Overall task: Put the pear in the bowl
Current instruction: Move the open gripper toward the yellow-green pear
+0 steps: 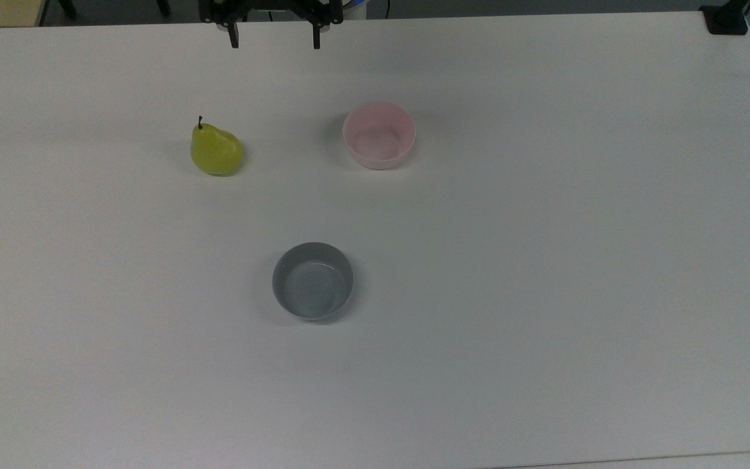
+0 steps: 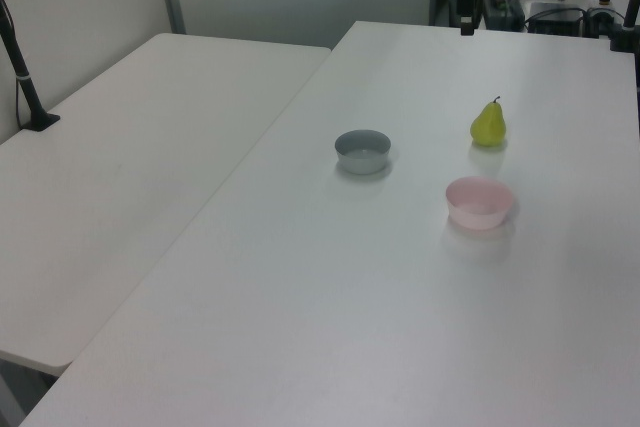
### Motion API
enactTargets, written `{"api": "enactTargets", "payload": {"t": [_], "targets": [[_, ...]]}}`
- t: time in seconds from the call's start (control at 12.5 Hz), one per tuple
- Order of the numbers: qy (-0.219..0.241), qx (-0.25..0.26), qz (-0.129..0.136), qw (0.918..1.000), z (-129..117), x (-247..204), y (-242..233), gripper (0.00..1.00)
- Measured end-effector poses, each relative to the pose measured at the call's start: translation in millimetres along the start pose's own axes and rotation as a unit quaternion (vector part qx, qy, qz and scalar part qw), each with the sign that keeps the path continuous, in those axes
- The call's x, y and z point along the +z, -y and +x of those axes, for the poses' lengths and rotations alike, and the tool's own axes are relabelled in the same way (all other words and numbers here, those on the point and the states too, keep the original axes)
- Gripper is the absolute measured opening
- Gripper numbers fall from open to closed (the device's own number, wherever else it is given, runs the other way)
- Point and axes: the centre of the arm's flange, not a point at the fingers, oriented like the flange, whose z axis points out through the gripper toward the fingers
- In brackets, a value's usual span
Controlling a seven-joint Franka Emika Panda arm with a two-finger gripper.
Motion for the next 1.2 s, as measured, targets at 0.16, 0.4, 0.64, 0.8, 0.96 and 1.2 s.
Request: {"api": "enactTargets", "payload": {"t": [0.16, 0.4, 0.64, 0.8, 0.96, 1.2], "targets": [[0.000, 0.000, 0.000, 1.0000, 0.0, 0.0, 0.2, 1.00], [0.000, -0.001, 0.000, 1.0000, 0.0, 0.0, 0.7, 1.00], [0.000, -0.001, -0.001, 1.0000, 0.0, 0.0, 0.5, 1.00], [0.000, 0.000, -0.003, 1.0000, 0.0, 0.0, 0.0, 1.00], [0.000, 0.002, -0.005, 1.0000, -0.5, -0.3, -3.4, 1.00], [-0.002, 0.010, -0.005, 0.9999, -4.9, -2.7, -27.5, 1.00]]}}
